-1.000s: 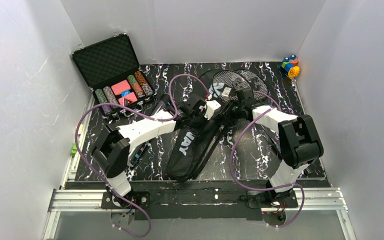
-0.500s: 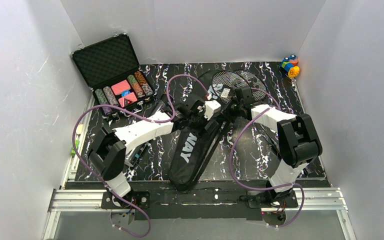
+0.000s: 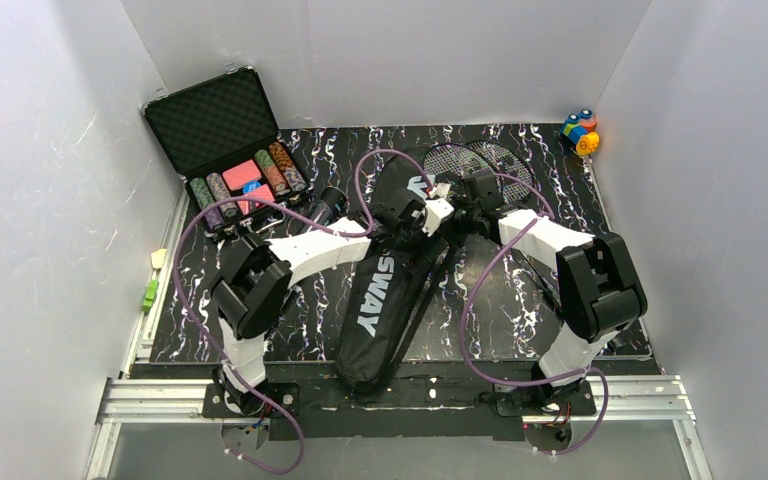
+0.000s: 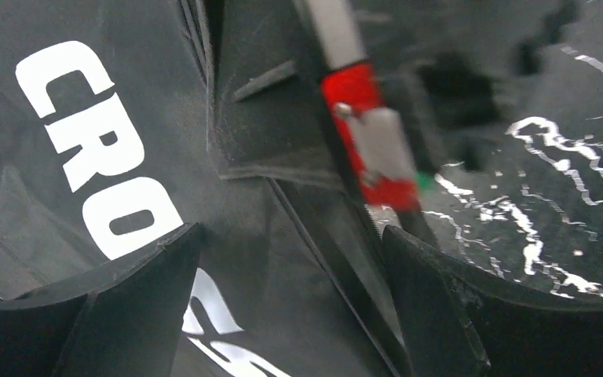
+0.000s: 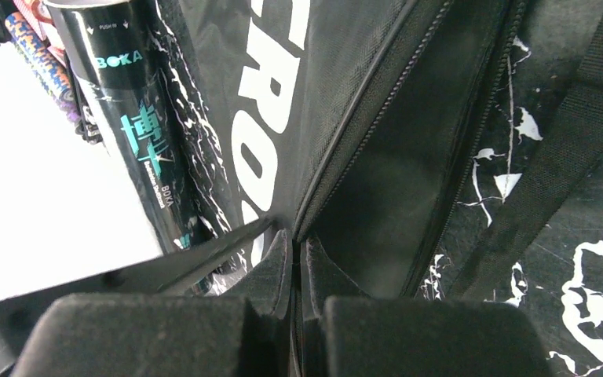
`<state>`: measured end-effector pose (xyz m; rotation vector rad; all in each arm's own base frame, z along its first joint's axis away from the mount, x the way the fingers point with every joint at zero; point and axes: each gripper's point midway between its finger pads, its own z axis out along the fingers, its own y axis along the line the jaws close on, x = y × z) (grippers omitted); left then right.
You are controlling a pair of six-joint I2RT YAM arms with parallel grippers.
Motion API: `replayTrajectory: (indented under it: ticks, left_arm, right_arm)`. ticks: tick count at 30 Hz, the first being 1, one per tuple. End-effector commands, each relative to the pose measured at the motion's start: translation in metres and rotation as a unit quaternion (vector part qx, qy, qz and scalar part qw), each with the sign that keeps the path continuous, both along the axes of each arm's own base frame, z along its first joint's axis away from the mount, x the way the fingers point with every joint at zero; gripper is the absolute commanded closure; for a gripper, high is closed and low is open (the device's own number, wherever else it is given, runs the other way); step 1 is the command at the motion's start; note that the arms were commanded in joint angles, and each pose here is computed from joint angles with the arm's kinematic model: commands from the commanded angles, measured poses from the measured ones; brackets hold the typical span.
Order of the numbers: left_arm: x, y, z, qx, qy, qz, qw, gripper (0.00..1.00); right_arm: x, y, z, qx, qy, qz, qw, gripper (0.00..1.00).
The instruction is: Pack up the badminton gear
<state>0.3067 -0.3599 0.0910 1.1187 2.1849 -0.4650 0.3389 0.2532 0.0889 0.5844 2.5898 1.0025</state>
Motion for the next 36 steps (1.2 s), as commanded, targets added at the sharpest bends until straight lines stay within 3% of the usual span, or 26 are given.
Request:
replayTrajectory:
  ticks: [1,3,5,6,8,9,11,14,16,27,36]
  left_arm:
    - [0.020,0.000,0.004,0.017,-0.045,0.007,0.999,0.19]
    - [0.022,0.005,0.000,0.028,-0.052,0.012,0.998,0.31]
    - [0.026,0.012,-0.003,0.042,-0.057,0.028,0.997,0.56]
    - [0.026,0.015,-0.003,0.046,-0.057,0.032,0.997,0.70]
    - [0.024,0.019,0.004,0.041,-0.056,0.040,0.997,0.85]
    - [0.022,0.023,0.012,0.032,-0.059,0.048,0.997,0.88]
    - [0.018,0.033,0.033,0.012,-0.049,0.066,0.997,0.90]
    - [0.022,0.038,0.047,-0.006,-0.045,0.079,0.996,0.91]
    - [0.023,0.042,0.049,-0.006,-0.048,0.084,0.995,0.92]
    - [0.021,0.049,0.043,0.001,-0.046,0.086,0.995,0.93]
    - [0.020,0.049,0.048,0.000,-0.049,0.080,0.996,0.93]
  right_arm:
    - [-0.001,0.012,0.035,0.032,-0.030,0.029,0.999,0.99]
    - [-0.004,0.014,0.034,0.036,-0.026,0.037,0.998,0.99]
    - [-0.008,0.015,0.037,0.039,-0.027,0.047,0.998,0.96]
    - [-0.007,0.014,0.041,0.038,-0.031,0.049,0.998,0.89]
    - [-0.005,0.004,0.047,0.015,-0.040,0.051,0.998,0.70]
    - [0.003,-0.016,0.057,-0.008,-0.052,0.040,0.998,0.51]
    - [0.032,-0.096,0.074,-0.138,-0.082,-0.004,0.987,0.29]
    - [0.041,-0.166,0.054,-0.309,-0.063,-0.007,0.949,0.26]
    - [0.043,-0.187,0.039,-0.357,-0.048,0.014,0.933,0.26]
    - [0.035,-0.225,-0.004,-0.454,0.023,0.030,0.890,0.30]
    - [0.035,-0.227,-0.030,-0.463,0.056,0.046,0.884,0.33]
